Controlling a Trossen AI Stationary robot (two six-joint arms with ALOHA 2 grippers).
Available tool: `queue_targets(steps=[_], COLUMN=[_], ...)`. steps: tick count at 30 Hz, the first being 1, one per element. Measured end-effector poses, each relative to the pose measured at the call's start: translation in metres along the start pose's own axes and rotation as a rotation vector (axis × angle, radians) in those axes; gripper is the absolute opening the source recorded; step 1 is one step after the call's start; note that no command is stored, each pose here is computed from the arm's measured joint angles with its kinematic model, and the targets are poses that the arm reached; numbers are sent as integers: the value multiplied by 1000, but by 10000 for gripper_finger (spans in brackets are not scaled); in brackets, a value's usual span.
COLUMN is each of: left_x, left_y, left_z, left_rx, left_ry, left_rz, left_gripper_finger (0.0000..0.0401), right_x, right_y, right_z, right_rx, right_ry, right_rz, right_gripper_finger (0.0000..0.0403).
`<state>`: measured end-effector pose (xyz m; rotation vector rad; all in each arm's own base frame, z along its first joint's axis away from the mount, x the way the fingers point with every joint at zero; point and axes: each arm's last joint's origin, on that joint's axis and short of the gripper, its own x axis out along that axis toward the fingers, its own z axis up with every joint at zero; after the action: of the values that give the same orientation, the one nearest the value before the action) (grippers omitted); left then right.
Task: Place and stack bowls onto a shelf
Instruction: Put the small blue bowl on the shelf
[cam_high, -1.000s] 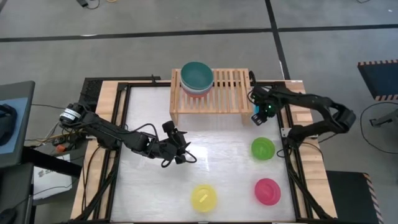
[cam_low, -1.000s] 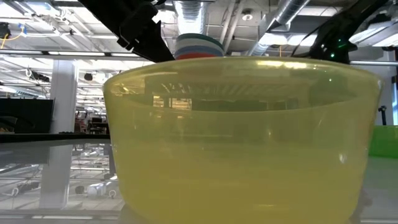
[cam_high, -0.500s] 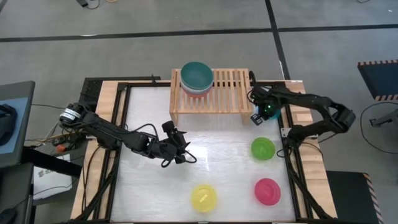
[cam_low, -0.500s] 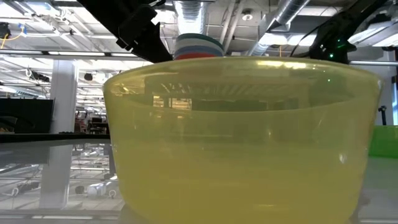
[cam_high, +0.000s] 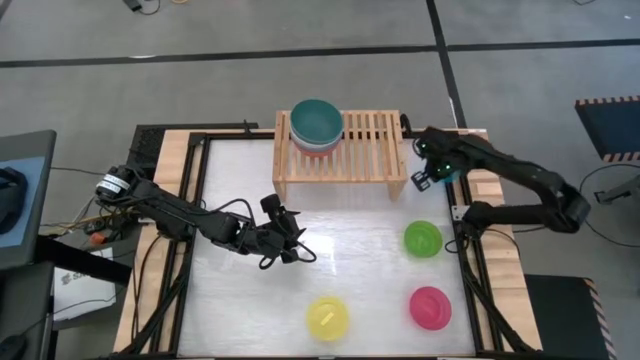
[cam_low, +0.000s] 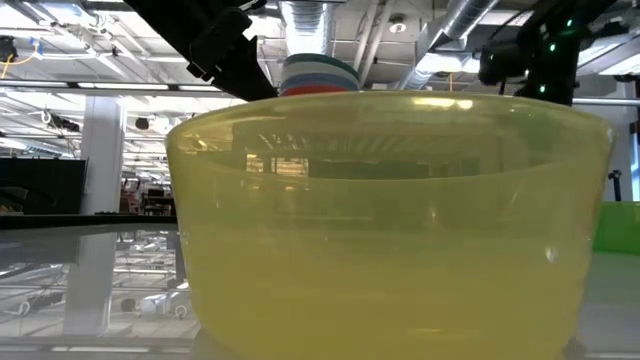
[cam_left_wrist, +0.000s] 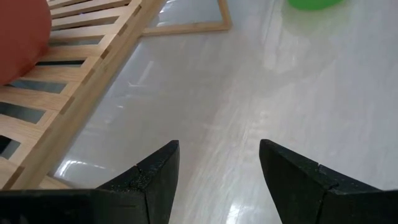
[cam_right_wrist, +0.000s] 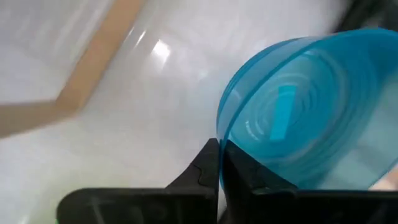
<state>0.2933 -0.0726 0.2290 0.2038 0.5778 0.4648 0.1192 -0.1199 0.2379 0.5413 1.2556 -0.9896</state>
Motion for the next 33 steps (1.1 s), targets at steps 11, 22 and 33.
queue_targets(steps=[11,22,33], left_x=[11,13,11], left_y=[12,13,11], left_z=[1,3,-1], left_rx=[-70,-82,-52], left_ry=[27,18,53], left_rz=[-33,-42,-60], left_gripper_finger=[210,210,210], right_x=[-94,-132,-94], right_y=[-3,68,121], right_z=[26,54,83], right_rx=[-116,-467,-738], right_ry=[-359,-574,-337], right_rz=[16,161,76], right_gripper_finger=[28,27,46])
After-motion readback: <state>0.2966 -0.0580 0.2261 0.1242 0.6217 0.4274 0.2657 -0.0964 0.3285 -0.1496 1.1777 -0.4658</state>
